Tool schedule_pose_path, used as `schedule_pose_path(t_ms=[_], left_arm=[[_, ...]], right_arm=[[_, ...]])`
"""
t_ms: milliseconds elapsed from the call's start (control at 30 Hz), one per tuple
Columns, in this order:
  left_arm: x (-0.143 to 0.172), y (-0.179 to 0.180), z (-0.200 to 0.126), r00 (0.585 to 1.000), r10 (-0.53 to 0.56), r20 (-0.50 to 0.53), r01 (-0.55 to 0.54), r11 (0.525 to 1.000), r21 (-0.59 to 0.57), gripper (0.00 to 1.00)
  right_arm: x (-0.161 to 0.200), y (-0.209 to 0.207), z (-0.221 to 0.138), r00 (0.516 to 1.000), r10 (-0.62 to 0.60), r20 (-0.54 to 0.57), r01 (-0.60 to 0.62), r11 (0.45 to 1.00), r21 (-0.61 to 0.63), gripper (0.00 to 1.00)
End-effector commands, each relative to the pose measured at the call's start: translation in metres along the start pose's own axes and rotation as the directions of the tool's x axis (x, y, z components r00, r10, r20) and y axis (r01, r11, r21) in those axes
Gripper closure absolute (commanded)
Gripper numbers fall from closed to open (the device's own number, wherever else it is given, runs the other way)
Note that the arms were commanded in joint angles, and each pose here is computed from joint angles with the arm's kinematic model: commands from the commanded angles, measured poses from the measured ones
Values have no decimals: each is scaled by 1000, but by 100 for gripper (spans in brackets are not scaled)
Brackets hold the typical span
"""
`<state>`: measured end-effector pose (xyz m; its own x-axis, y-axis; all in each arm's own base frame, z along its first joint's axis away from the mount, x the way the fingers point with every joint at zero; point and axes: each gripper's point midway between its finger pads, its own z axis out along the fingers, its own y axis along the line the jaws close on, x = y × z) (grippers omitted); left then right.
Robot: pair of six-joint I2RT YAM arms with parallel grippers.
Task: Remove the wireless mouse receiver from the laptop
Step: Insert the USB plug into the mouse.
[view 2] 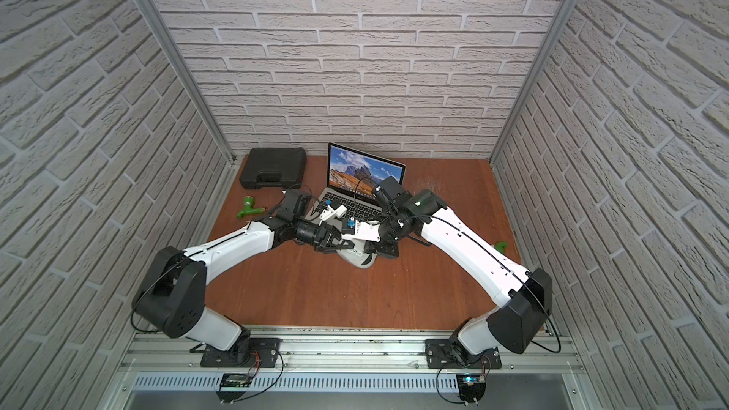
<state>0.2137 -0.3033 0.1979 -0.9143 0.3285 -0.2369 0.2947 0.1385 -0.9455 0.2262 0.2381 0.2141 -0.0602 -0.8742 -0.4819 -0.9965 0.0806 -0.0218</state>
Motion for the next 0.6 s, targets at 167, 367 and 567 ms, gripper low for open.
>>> schedule_pose_path(t_ms=[167,367,567], left_arm=[[-7,-27,-3,994,106,-13,-105,992,74,100],[-7,-27,-3,994,106,-15,-104,992,71,100],[-8,-27,-3,993,113,-13,-112,991,72,100]], right_arm=[[11,-9,6,998,29,-61,-27,999,34,97],[6,-11,-4,1000,16,-9,-15,995,101,68],[-5,-14,-22,998,29,54,-37,987,155,51]])
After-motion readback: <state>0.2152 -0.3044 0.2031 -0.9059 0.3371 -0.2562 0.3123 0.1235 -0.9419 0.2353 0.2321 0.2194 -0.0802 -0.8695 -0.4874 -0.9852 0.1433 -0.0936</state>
